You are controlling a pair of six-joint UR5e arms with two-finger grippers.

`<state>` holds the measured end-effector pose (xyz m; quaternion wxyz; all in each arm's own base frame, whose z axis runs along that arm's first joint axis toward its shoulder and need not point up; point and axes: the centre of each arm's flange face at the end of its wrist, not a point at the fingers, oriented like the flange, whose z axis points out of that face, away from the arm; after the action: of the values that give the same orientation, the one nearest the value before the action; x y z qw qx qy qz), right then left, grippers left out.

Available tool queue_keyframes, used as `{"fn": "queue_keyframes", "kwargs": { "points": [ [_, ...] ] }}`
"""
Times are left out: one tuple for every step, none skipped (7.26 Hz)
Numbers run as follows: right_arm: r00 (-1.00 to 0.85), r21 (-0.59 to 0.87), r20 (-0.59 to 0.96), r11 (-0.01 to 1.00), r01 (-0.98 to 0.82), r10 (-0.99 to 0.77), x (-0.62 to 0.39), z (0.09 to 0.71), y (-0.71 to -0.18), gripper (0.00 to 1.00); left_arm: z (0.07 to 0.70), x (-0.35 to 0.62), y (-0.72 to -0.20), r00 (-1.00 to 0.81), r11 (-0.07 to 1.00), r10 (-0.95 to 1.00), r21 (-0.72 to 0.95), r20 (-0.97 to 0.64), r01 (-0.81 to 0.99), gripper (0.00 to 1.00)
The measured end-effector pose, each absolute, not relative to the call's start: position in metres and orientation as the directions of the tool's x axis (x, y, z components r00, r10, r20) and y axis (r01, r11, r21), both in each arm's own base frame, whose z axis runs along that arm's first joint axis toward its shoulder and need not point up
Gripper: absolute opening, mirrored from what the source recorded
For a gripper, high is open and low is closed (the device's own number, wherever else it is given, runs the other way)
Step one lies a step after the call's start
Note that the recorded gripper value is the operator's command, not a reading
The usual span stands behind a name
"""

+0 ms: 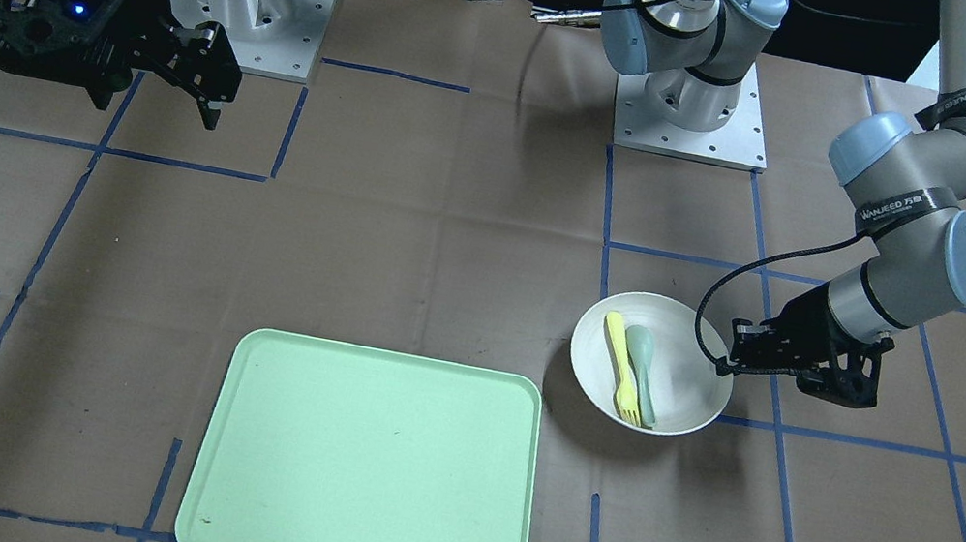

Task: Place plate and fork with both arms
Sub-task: 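Slide the white plate with the left gripper onto the green tray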

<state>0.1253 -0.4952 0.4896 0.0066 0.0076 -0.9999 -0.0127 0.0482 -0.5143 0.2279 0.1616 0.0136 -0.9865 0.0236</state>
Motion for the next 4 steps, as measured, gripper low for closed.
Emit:
{"fn": "queue_keyframes", "kwargs": {
  "points": [
    [-1.000,0.026,0.013,1.000,-0.015,-0.015,0.125,0.490,-0.495,1.00,0.236,0.027,-0.527,-0.945,0.998,-0.034,-0.043,0.325,-0.051,0.07],
    [-1.000,0.026,0.013,1.000,-0.015,-0.015,0.125,0.489,-0.495,1.00,0.241,0.003,-0.540,-0.939,0.997,-0.057,-0.038,0.339,-0.074,0.07],
    [-1.000,0.026,0.013,1.000,-0.015,-0.015,0.125,0.489,-0.495,1.00,0.242,-0.021,-0.556,-0.933,0.996,-0.072,-0.026,0.351,-0.087,0.06],
    [-1.000,0.026,0.013,1.000,-0.015,-0.015,0.125,0.489,-0.495,1.00,0.239,-0.048,-0.576,-0.931,0.997,-0.071,-0.014,0.357,-0.081,0.06]
  ]
}}
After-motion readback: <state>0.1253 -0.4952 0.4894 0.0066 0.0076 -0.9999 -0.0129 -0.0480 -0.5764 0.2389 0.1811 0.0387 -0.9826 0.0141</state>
